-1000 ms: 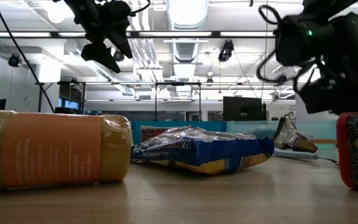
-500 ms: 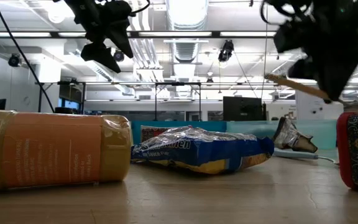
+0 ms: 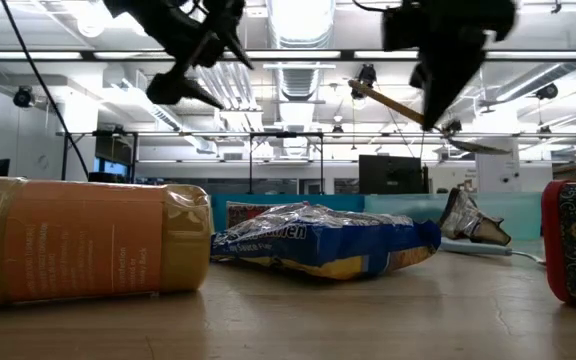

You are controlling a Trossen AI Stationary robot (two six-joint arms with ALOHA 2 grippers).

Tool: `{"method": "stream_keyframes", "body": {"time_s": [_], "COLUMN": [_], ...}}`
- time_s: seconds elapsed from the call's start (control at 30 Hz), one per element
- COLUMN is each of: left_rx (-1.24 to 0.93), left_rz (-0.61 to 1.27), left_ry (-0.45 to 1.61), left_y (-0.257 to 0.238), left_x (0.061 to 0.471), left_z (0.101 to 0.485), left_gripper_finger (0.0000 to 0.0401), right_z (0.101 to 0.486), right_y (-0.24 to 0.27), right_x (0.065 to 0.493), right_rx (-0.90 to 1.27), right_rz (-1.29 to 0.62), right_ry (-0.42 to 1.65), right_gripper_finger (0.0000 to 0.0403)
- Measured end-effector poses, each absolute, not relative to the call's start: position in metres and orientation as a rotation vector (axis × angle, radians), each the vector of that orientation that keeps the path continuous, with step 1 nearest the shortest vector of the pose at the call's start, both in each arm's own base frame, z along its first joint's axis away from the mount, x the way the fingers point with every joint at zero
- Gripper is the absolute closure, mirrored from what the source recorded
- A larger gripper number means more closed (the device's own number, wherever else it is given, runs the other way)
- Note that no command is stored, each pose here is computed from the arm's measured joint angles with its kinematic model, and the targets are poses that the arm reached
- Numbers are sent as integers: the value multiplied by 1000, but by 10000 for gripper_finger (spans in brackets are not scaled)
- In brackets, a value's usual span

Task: Pick & Place Food Item
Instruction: Put the yellow spoon into the blue bin

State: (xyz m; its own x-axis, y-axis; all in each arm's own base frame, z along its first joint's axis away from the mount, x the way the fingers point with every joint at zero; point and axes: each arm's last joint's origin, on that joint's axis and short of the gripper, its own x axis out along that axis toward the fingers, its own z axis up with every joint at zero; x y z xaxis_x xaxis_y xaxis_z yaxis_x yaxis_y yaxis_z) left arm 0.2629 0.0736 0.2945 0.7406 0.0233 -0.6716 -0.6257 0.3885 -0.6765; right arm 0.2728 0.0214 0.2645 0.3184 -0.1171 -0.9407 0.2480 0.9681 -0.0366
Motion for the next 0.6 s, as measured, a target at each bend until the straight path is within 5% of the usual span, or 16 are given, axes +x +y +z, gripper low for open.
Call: {"method": "stream_keyframes", "body": {"time_s": [0.6], "left_rx": [-1224], "left_rz": [339], "left_ry": [518], "left_y": [81], "left_x": [304], "left_z": [279], "left_gripper_finger": [57], "right_z": [282], "right_y": [-6], "right_x": [320], "right_rx": [129], "right_rz": [-283], "right_ry": [1186], "right_gripper_finger": [374]}}
